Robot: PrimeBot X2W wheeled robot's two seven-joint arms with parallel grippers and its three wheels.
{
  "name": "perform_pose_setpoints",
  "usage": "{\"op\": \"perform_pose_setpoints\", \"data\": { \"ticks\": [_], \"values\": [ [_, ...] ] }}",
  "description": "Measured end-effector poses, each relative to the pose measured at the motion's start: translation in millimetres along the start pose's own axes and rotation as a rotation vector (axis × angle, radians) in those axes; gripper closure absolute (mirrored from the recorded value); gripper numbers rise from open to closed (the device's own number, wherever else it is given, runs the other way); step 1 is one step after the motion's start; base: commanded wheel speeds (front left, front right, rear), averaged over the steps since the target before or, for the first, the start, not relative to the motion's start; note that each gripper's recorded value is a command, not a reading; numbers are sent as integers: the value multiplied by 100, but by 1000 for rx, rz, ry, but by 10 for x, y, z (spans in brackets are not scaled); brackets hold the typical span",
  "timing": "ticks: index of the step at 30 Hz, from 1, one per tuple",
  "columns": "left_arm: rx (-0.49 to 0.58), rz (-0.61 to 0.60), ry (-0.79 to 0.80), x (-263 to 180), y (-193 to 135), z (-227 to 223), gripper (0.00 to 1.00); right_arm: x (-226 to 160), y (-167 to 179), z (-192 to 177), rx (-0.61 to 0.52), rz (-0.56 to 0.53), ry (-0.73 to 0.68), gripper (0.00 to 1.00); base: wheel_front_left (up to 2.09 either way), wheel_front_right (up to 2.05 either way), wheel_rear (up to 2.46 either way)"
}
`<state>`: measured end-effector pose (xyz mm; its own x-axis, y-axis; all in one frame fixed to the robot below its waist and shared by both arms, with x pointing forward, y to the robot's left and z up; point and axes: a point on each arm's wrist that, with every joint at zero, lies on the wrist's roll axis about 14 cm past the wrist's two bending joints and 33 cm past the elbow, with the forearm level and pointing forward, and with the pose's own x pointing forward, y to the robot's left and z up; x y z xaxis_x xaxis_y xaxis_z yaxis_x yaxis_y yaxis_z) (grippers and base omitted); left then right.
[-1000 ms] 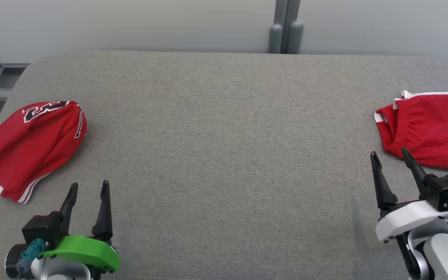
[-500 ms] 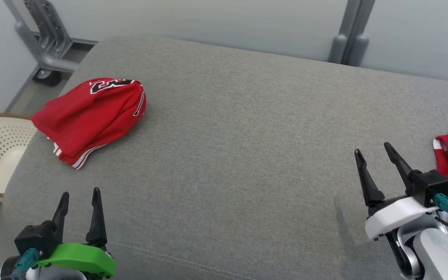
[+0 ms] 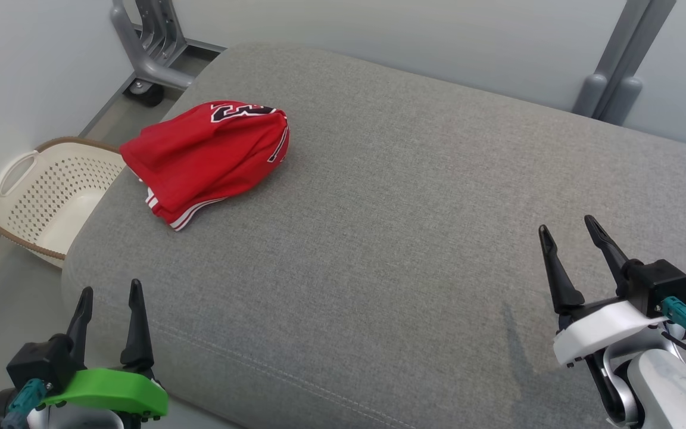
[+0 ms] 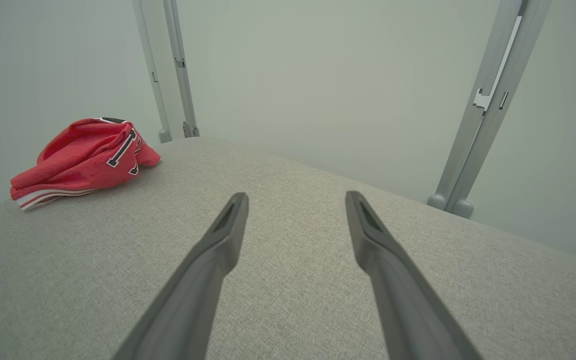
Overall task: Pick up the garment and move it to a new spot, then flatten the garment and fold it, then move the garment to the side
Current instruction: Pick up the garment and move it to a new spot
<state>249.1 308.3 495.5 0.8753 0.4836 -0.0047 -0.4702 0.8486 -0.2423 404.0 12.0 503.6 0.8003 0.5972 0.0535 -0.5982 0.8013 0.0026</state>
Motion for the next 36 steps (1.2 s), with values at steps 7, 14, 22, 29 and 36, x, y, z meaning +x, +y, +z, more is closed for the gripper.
{"op": "perform_pose_setpoints", "data": {
  "ticks": [7, 14, 22, 29, 36],
  "values": [
    [-15, 20, -9, 109, 16, 57, 0, 73, 1, -42, 12, 9, -5, 0, 0, 0, 0],
    [-45, -19, 15, 517, -99, 172, 0, 264, 39, -69, 31, 46, -15, 0, 0, 0, 0],
    [26, -43, 119, 1095, 0, 269, 0, 418, -46, -211, 44, 60, 7, 0, 0, 0, 0],
    [-14, -69, 249, 1508, -96, 107, 0, 523, -141, -367, 45, 69, 33, 0, 0, 0, 0],
    [-9, -62, 370, 1776, -89, -209, 0, 629, -337, -497, 56, 38, 37, 0, 0, 0, 0]
  ]
}}
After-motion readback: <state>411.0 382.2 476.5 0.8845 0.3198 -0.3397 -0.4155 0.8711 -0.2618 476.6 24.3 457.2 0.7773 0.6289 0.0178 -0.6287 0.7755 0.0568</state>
